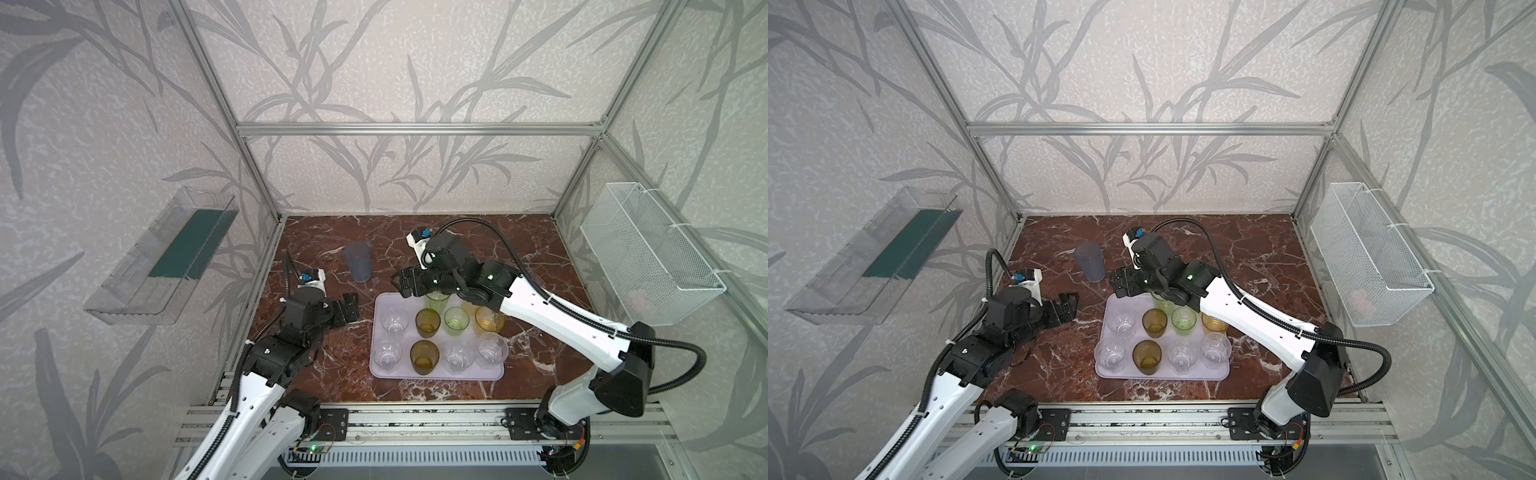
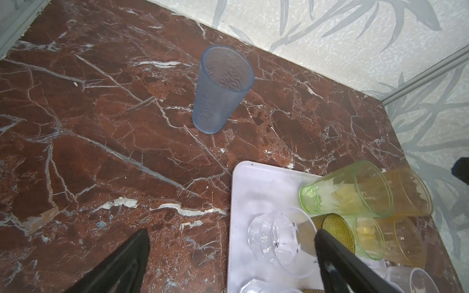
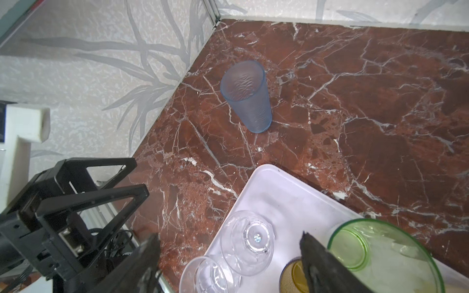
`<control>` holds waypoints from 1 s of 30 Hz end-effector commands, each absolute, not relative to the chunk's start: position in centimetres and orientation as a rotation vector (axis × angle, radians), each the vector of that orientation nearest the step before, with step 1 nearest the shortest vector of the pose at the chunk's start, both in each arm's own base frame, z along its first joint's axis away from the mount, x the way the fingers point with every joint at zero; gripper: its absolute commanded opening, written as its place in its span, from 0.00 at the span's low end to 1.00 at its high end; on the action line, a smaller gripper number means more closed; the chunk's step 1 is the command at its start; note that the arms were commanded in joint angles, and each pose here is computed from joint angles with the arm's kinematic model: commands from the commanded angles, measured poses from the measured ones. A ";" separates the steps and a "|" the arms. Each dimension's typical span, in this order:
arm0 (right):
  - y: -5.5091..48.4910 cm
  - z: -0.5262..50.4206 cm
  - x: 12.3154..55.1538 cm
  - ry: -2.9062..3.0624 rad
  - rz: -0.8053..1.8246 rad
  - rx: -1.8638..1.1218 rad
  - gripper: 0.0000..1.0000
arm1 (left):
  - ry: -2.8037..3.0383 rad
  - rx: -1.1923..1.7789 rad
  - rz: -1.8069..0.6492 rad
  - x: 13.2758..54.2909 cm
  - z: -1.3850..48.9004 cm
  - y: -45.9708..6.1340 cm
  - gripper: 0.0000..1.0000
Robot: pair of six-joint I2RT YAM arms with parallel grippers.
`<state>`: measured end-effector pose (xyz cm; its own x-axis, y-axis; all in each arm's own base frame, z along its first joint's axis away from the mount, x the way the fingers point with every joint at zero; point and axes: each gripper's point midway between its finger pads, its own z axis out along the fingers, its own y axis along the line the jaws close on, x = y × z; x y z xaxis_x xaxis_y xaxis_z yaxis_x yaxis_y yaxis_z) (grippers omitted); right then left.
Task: Place the glasses into the tray
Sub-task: Pick up the glass from the top-left of the table.
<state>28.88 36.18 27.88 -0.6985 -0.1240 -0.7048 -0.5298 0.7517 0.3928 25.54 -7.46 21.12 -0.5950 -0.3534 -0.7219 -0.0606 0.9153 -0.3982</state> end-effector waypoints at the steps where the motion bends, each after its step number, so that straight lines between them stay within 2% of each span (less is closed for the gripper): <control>1: 36.5 29.4 29.4 2.253 0.813 -0.512 0.86 | 2.141 -0.365 -0.459 27.7 22.0 -7.4 0.99; 4: 35.9 30.1 29.8 2.260 0.813 -0.536 0.86 | 2.122 -0.421 -0.495 30.1 22.5 -7.2 0.97; 10: 34.7 31.4 30.4 2.234 0.876 -0.519 0.86 | 2.149 -0.494 -0.496 35.1 22.8 -6.1 0.82; 13: 34.3 32.0 30.9 2.203 0.866 -0.526 0.86 | 2.161 -0.506 -0.472 36.8 23.0 -5.4 0.66; 15: 34.0 32.2 31.2 2.192 0.853 -0.528 0.86 | 2.190 -0.515 -0.477 37.9 22.8 -5.0 0.47; 16: 33.9 32.2 31.4 2.188 0.845 -0.530 0.86 | 2.203 -0.520 -0.476 38.3 22.6 -4.9 0.42; 23: 33.7 31.5 33.8 2.202 0.868 -0.497 0.86 | 2.288 -0.551 -0.469 41.6 21.3 -4.0 0.41; 25: 33.8 31.4 34.4 2.203 0.851 -0.501 0.86 | 2.324 -0.548 -0.475 42.5 20.6 -4.0 0.36; 30: 33.6 31.4 35.4 2.200 0.802 -0.504 0.86 | 2.359 -0.539 -0.514 44.1 19.5 -4.5 0.34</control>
<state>35.05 33.37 30.47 -0.6834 -0.1000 -0.7232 -0.5410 0.7346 0.4096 43.97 -4.11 19.17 -0.6793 -0.5153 -0.5225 -0.2675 0.8369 -0.4776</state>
